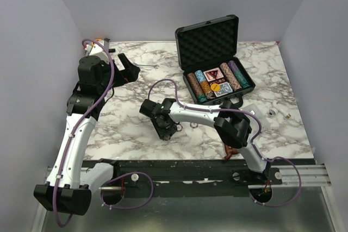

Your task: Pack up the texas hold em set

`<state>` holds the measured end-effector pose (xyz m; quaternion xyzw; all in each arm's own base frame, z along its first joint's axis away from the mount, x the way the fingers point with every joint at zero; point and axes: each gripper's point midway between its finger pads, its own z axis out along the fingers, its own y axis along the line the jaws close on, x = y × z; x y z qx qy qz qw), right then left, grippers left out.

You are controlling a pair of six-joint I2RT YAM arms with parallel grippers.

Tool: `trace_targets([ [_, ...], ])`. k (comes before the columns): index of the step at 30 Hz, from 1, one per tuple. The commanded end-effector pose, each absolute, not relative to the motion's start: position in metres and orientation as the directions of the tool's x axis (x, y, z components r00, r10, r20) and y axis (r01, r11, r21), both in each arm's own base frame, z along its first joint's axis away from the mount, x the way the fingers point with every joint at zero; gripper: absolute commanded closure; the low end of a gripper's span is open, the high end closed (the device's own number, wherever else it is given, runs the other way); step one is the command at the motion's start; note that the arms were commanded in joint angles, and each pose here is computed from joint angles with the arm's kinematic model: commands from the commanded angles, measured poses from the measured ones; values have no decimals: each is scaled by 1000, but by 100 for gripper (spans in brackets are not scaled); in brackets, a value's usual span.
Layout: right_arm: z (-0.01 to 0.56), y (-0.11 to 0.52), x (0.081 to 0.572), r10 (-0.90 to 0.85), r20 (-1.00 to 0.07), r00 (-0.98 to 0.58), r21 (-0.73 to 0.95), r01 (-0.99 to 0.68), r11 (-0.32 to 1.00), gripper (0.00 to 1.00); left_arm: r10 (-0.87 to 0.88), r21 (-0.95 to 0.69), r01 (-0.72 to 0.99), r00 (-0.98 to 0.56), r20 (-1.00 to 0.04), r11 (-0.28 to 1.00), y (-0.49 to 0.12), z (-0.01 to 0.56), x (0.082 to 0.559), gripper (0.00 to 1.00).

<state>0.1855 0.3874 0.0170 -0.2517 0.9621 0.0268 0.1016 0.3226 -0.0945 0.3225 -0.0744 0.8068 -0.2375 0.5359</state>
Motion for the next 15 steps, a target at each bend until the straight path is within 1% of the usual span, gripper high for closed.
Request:
trace_targets([
  [1, 26, 387, 194, -446, -289, -847, -15, -461, 887, 72, -372, -466, 169, -398, -838, 869, -99, 333, 321, 1],
  [6, 44, 386, 202, -431, -327, -841, -35, -445, 895, 73, -372, -465, 168, -399, -838, 869, -99, 333, 321, 2],
  [15, 50, 387, 220, -452, -374, -809, -102, -449, 888, 73, -372, -465, 167, -397, -839, 870, -98, 333, 321, 2],
])
